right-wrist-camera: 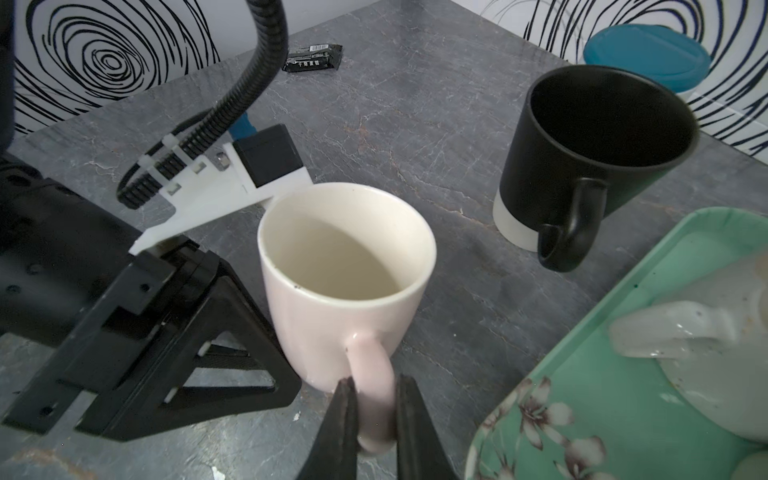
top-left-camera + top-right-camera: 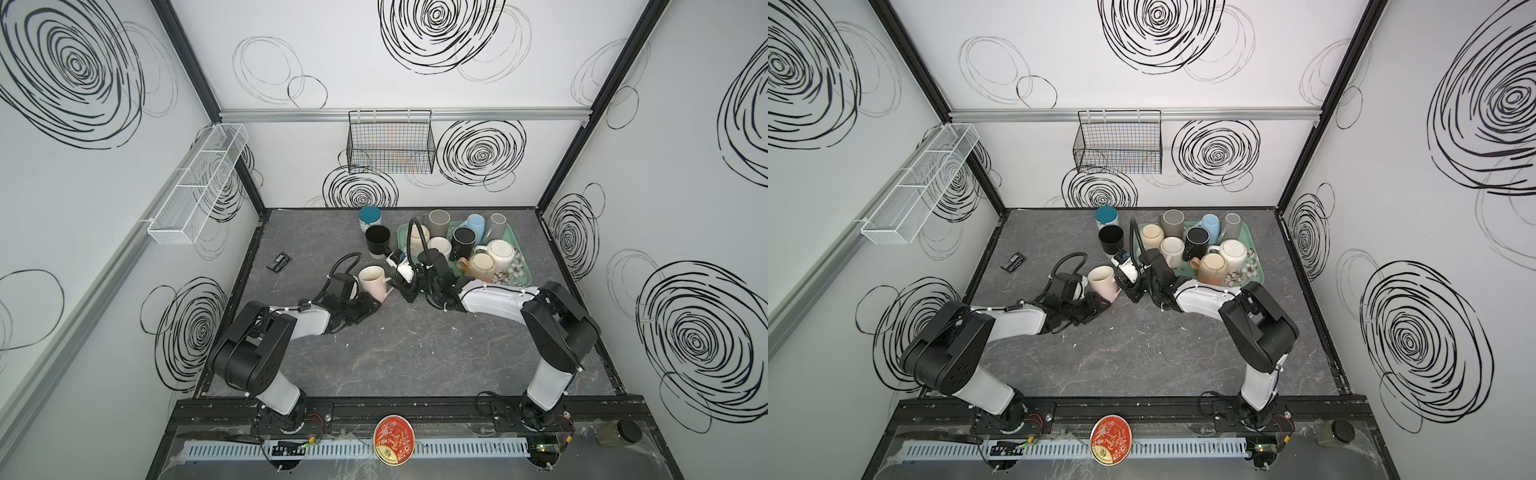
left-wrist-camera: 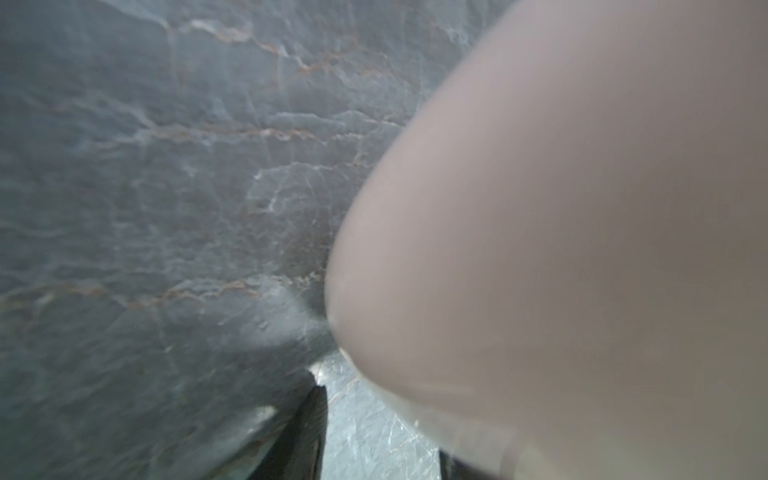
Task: Turn the mug right side up
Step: 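Lower the pink mug onto the table with the right gripper while the left releases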
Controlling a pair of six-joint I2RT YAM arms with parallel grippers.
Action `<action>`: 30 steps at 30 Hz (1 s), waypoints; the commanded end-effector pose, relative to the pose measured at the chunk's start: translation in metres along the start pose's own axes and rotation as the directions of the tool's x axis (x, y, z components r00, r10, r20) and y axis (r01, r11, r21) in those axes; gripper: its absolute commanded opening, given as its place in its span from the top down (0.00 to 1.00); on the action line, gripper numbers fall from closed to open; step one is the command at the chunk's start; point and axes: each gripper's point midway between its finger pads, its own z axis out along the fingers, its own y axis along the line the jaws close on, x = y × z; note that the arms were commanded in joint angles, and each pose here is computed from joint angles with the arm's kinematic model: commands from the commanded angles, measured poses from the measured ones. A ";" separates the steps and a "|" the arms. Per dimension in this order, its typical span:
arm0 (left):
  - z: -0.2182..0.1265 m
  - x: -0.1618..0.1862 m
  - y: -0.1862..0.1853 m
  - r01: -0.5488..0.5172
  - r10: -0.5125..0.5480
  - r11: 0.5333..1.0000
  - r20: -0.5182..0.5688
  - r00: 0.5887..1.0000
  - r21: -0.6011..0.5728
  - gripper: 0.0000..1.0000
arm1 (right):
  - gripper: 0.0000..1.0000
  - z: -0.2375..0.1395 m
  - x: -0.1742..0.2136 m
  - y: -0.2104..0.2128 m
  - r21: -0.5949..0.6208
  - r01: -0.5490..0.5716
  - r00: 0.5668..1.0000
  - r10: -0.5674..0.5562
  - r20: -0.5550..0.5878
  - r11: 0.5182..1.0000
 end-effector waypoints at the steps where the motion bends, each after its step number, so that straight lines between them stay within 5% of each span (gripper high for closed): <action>1: -0.001 -0.017 0.004 0.033 -0.031 0.999 0.070 0.997 -0.014 0.62 | 1.00 -0.005 0.002 0.008 0.002 0.013 1.000 -0.013 0.013 1.000; 10: 0.000 -0.036 -0.009 0.047 -0.054 0.997 0.122 0.991 0.055 0.77 | 1.00 0.011 -0.001 -0.013 0.093 0.016 0.999 -0.019 0.029 0.996; 30: 0.021 -0.082 -0.004 0.071 -0.087 0.992 0.149 0.985 0.105 0.87 | 1.00 0.048 0.000 -0.058 0.222 0.072 0.997 -0.073 -0.008 0.972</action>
